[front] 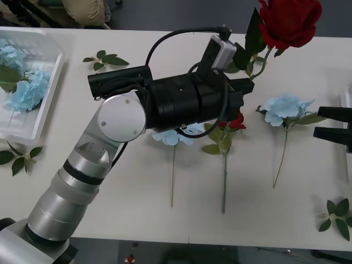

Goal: Put the red flowers into the right box and the blue flowers into the left box

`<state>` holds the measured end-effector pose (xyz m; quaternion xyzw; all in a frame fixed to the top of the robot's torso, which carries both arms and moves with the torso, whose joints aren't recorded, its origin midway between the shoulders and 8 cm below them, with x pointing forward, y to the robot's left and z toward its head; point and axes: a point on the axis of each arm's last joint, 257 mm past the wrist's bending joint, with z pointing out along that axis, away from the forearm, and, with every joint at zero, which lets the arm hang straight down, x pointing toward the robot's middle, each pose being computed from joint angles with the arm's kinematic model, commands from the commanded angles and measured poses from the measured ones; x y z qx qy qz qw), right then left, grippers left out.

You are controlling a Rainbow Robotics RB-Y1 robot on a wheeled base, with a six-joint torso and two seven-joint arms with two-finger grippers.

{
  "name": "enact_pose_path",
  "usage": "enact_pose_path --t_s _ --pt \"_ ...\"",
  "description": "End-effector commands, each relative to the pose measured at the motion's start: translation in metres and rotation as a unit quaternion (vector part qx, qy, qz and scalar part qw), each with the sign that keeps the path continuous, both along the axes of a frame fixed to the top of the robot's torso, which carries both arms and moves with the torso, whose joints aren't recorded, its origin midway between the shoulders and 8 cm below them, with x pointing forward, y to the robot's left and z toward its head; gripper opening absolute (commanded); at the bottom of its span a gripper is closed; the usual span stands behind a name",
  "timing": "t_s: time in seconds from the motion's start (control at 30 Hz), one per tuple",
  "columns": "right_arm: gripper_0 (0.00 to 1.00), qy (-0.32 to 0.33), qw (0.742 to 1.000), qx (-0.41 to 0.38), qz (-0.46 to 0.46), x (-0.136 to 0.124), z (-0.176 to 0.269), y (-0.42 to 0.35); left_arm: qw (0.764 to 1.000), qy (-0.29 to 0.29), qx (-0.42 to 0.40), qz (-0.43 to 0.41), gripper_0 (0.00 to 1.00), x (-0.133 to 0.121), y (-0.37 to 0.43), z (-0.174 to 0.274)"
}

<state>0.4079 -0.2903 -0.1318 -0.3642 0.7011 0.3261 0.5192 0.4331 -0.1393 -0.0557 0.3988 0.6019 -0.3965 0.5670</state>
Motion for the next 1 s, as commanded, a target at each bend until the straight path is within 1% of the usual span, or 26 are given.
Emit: enact_pose_path --t_s 0.03,0.13,0.37,0.6,0.83,1.0 --pt "0.75 0.007 0.999 0.048 -0.003 -0.014 -0.006 0.009 1.000 -0.025 -0.005 -0.003 0.00 -0.003 -0.003 0.011" --pt "0.76 0.014 0.997 0.080 0.000 -0.020 -0.009 0.018 1.000 -0.025 -0.005 -0.003 0.00 -0.003 -0.003 0.011" --pt "0.76 0.021 0.992 0.125 0.024 -0.018 -0.012 0.056 1.000 -0.025 -0.005 -0.003 0.00 -0.003 -0.003 0.011" --pt "0.76 0.024 0.989 0.133 0.051 -0.003 -0.012 0.102 1.000 -0.025 -0.005 -0.003 0.00 -0.003 -0.003 0.011" --pt "0.76 0.018 0.986 0.142 0.080 0.014 -0.003 0.158 1.000 -0.025 -0.005 -0.003 0.00 -0.003 -0.003 0.011" --pt "0.76 0.019 0.985 0.140 0.094 0.021 -0.004 0.197 1.000 -0.025 -0.005 -0.003 0.00 -0.003 -0.003 0.011"
